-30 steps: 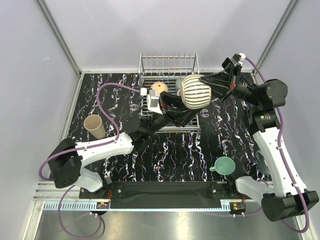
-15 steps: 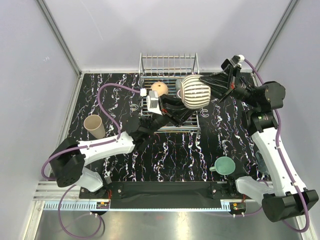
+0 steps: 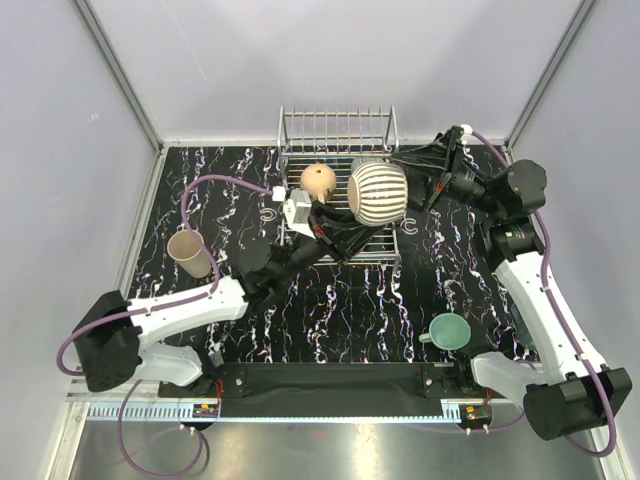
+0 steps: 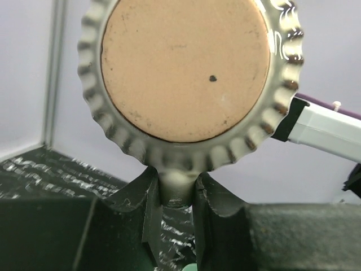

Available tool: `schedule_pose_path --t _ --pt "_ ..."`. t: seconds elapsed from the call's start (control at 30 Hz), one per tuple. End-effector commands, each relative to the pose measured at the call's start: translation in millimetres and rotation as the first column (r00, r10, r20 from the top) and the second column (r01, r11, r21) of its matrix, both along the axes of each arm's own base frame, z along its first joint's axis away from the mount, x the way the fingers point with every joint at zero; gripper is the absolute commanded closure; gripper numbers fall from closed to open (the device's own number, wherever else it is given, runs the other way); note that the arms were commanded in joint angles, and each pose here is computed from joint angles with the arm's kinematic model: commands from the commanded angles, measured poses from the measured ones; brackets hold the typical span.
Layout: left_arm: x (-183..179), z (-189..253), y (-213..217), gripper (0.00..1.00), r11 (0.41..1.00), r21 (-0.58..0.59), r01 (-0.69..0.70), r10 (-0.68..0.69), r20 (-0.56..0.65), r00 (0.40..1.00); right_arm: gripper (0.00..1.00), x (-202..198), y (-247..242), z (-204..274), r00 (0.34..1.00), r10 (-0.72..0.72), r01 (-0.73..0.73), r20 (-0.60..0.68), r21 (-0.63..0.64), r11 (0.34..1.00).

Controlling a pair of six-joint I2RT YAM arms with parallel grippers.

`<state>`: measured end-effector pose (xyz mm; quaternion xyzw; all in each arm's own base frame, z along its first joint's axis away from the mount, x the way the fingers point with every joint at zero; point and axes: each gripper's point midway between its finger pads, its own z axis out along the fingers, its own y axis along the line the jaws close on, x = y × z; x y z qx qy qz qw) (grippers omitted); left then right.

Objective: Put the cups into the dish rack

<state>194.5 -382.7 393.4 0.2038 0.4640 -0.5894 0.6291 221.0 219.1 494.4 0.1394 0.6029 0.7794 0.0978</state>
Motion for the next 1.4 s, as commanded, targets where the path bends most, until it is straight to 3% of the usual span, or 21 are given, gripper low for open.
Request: schedule_pose_path --t 0.0,0.13,0.17,0.2,0.33,0.4,0.53,0.63,0.73,0.83,0.97,1.37 --pt "7.1 37.9 34.9 1.00 0.987 -0.093 -0.128 0.132 0.035 0.991 0.36 4.8 4.7 -18.4 1.000 -0.001 0.001 0.011 -0.037 0.999" --pt "26.2 23.0 54.0 1.00 0.961 0.022 -0.275 0.276 -0.034 0.961 0.29 14.8 7.5 -48.8 0.999 -0.034 0.029 -0.034 -0.133 0.991" --pt "26.8 29.2 62.1 1.00 0.950 0.039 -0.309 0.309 -0.011 0.951 0.27 17.6 7.6 -58.7 0.999 -0.047 0.049 0.012 -0.179 0.983" --pt "31.9 11.0 61.8 1.00 0.935 0.132 -0.328 0.334 -0.029 0.942 0.24 20.8 7.7 -66.5 0.998 -0.056 0.059 0.018 -0.211 0.976" --pt "45.4 -18.5 81.4 1.00 0.861 0.281 -0.425 0.454 -0.042 0.890 0.16 41.4 -2.6 -113.5 0.993 -0.119 0.116 0.016 -0.390 0.913" --pt "47.1 -33.0 90.3 1.00 0.829 0.335 -0.448 0.487 -0.037 0.873 0.13 51.9 -13.3 -133.2 0.981 -0.157 0.192 0.111 -0.492 0.849" --pt "57.0 -59.4 99.1 1.00 0.747 0.455 -0.484 0.554 -0.025 0.832 0.08 71.0 -57.4 -166.5 0.927 -0.301 0.364 0.224 -0.732 0.576" --pt "65.4 -72.7 90.1 1.00 0.701 0.539 -0.468 0.557 -0.004 0.830 0.08 74.6 -87.2 -181.1 0.891 -0.336 0.427 0.305 -0.815 0.392" --pt "80.5 -98.8 91.4 1.00 0.598 0.664 -0.449 0.608 -0.011 0.794 0.08 74.2 -111.8 -191.7 0.863 -0.354 0.459 0.361 -0.853 0.248" --pt "95.8 -120.4 84.0 1.00 0.539 0.727 -0.425 0.637 -0.021 0.771 0.08 71.8 -129.1 -198.7 0.845 -0.358 0.473 0.397 -0.868 0.151" --pt "114.3 -140.8 84.9 1.00 0.486 0.772 -0.409 0.686 -0.048 0.726 0.07 66.5 -138.6 -197.8 0.828 -0.365 0.491 0.426 -0.865 0.104" --pt "160.6 -197.5 79.4 1.00 0.432 0.844 -0.318 0.731 -0.121 0.671 0.07 61.9 -147.4 -191.2 0.814 -0.353 0.512 0.462 -0.857 0.058"
